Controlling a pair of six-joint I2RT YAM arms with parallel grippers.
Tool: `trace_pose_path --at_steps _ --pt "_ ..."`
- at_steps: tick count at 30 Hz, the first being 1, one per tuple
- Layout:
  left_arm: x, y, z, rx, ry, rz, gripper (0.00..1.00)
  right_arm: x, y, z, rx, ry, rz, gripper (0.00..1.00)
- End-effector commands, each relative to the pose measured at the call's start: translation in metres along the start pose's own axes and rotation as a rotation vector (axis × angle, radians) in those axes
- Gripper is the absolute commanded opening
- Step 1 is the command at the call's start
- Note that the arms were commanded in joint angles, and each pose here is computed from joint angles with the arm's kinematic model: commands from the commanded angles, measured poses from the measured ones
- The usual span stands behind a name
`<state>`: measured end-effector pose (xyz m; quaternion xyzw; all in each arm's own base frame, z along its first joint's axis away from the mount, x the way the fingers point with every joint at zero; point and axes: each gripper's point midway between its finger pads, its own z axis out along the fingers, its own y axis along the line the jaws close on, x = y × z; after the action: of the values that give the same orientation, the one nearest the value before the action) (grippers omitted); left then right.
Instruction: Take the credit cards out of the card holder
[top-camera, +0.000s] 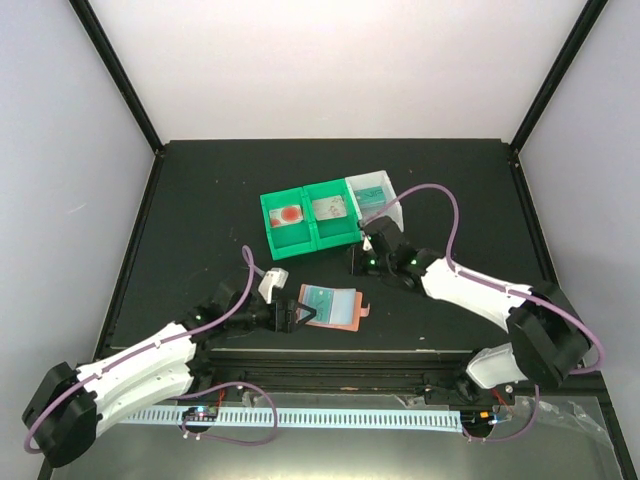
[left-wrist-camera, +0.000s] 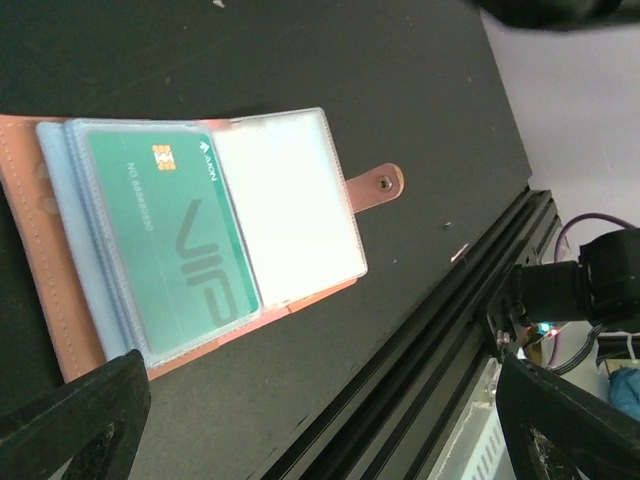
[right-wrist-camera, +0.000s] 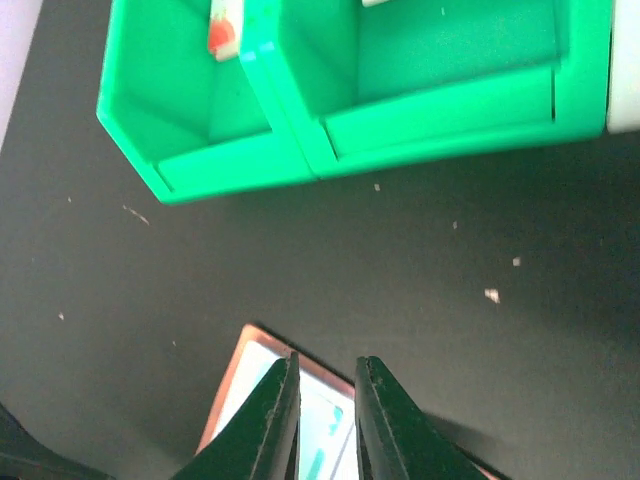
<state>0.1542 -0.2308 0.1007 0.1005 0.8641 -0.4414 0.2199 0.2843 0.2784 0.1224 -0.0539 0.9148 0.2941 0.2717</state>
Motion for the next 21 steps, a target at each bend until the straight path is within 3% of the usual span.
trace_pose_path --at_steps 1,11,21 --pt "-0.011 -0.014 0.001 0.078 -0.041 0.003 0.96 0.019 -0.003 0.001 -0.033 0.011 0.035 0.16" --pt "-0.015 0.005 0.013 0.054 -0.052 -0.028 0.96 0.067 0.014 0.025 -0.111 0.114 0.067 0.18" --pt "-0.009 0.019 0.023 0.033 -0.010 -0.045 0.96 0.094 -0.003 0.044 -0.030 0.154 0.067 0.18"
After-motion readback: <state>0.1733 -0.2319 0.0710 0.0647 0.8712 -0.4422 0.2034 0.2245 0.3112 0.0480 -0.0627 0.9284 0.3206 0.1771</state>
